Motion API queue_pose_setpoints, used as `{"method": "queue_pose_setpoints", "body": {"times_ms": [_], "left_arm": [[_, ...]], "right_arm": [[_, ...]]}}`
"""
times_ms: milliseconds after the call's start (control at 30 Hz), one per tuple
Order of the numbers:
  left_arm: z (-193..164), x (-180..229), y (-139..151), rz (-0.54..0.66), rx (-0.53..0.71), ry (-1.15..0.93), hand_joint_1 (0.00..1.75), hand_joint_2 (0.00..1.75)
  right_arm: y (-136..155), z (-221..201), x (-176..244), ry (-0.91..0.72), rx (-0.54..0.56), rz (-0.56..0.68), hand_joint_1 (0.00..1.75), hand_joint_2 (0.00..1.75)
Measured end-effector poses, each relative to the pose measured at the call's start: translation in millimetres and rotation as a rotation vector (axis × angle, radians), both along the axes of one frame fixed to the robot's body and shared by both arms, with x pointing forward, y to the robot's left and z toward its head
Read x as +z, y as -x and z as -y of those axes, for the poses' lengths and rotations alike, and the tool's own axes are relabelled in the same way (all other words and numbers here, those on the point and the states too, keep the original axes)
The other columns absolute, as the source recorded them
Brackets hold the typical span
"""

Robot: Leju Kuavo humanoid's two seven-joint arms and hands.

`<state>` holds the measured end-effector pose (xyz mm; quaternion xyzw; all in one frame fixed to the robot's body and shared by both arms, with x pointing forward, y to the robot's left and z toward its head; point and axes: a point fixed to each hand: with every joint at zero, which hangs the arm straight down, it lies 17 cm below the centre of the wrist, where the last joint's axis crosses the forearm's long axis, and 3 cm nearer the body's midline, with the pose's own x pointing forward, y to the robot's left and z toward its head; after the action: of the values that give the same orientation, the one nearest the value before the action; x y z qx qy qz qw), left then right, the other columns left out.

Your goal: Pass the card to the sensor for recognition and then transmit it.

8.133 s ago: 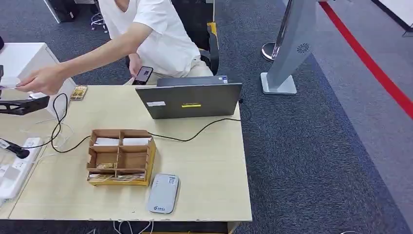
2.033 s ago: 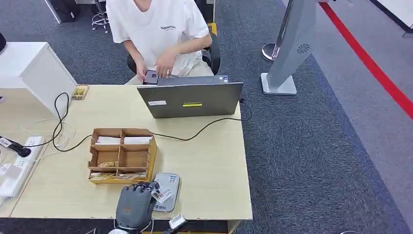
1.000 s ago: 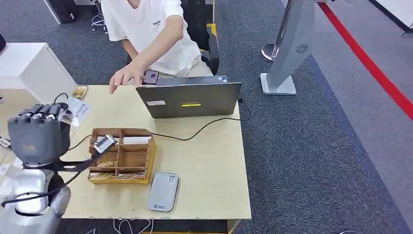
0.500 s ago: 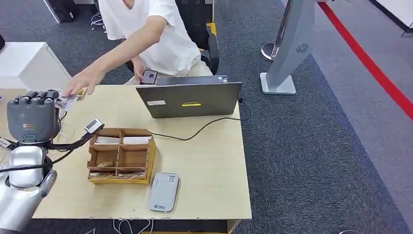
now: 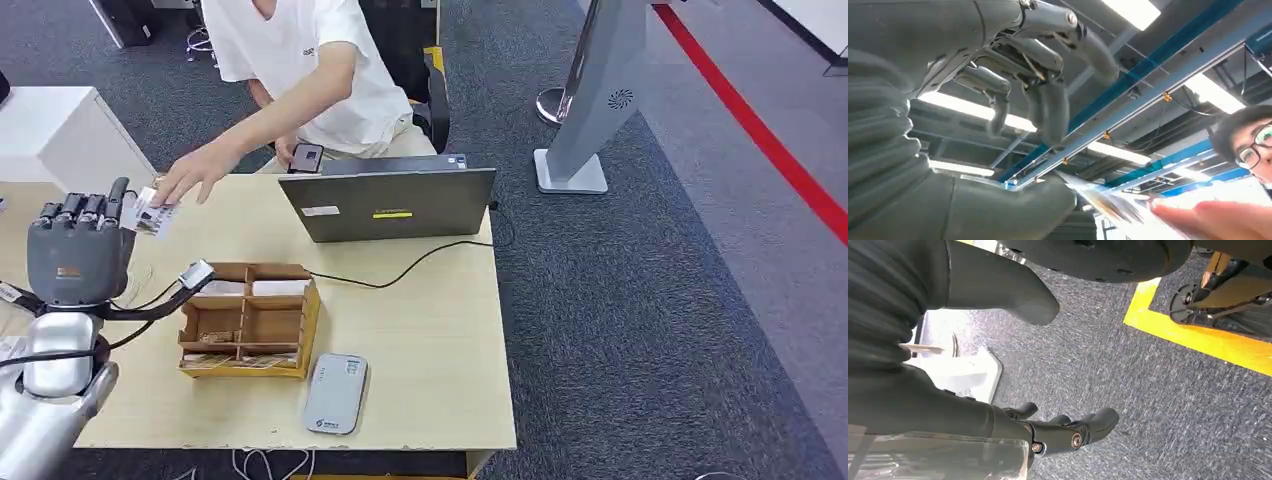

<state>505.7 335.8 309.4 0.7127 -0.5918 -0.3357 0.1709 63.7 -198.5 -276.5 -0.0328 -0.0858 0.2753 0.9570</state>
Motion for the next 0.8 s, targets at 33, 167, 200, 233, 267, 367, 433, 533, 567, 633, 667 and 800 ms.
{"method": "queue_pose_setpoints", "body": {"times_ms": [33, 167, 200, 233, 267, 367, 433, 533, 567, 633, 667, 800], "left_arm": [[1, -1, 0, -0.004, -0.003, -0.004, 0.00, 1.75], [0, -5, 2, -0.009, -0.001, -0.002, 0.00, 1.75], [-2, -4, 3, -0.004, 0.006, 0.006, 0.00, 1.75], [-3, -4, 4, -0.001, 0.011, 0.011, 0.00, 1.75], [-2, -5, 6, 0.001, 0.010, 0.013, 0.00, 1.75], [18, -6, 20, 0.010, -0.046, 0.009, 0.00, 1.75], [24, -6, 25, 0.011, -0.065, 0.009, 0.00, 1.75], [45, -8, 37, 0.009, -0.135, -0.020, 0.00, 1.75], [64, -14, 48, -0.003, -0.201, -0.044, 0.00, 1.75], [108, -23, 77, -0.015, -0.358, -0.109, 0.00, 1.75], [128, -27, 96, -0.016, -0.433, -0.136, 0.00, 1.75], [181, -15, 180, 0.048, -0.606, -0.092, 0.00, 1.75]], "right_arm": [[0, 0, 0, -0.001, 0.001, 0.002, 0.00, 1.75], [0, 0, 0, 0.000, 0.001, 0.004, 0.00, 1.75], [0, 0, 0, 0.001, 0.001, 0.003, 0.00, 1.75], [0, 0, 0, 0.002, 0.002, 0.002, 0.00, 1.75], [1, 1, 0, 0.005, 0.002, -0.001, 0.00, 1.75], [3, 2, -1, 0.011, 0.000, -0.005, 0.00, 1.75], [3, 2, -1, 0.011, -0.001, -0.005, 0.00, 1.75], [4, 3, -1, 0.014, -0.007, -0.005, 0.00, 1.75], [4, 4, -1, 0.017, -0.013, -0.006, 0.00, 1.75], [6, 6, -1, 0.028, -0.023, -0.010, 0.00, 1.75], [6, 7, -1, 0.031, -0.035, -0.010, 0.00, 1.75], [8, 10, -2, 0.037, -0.078, 0.003, 0.00, 1.75]]}}
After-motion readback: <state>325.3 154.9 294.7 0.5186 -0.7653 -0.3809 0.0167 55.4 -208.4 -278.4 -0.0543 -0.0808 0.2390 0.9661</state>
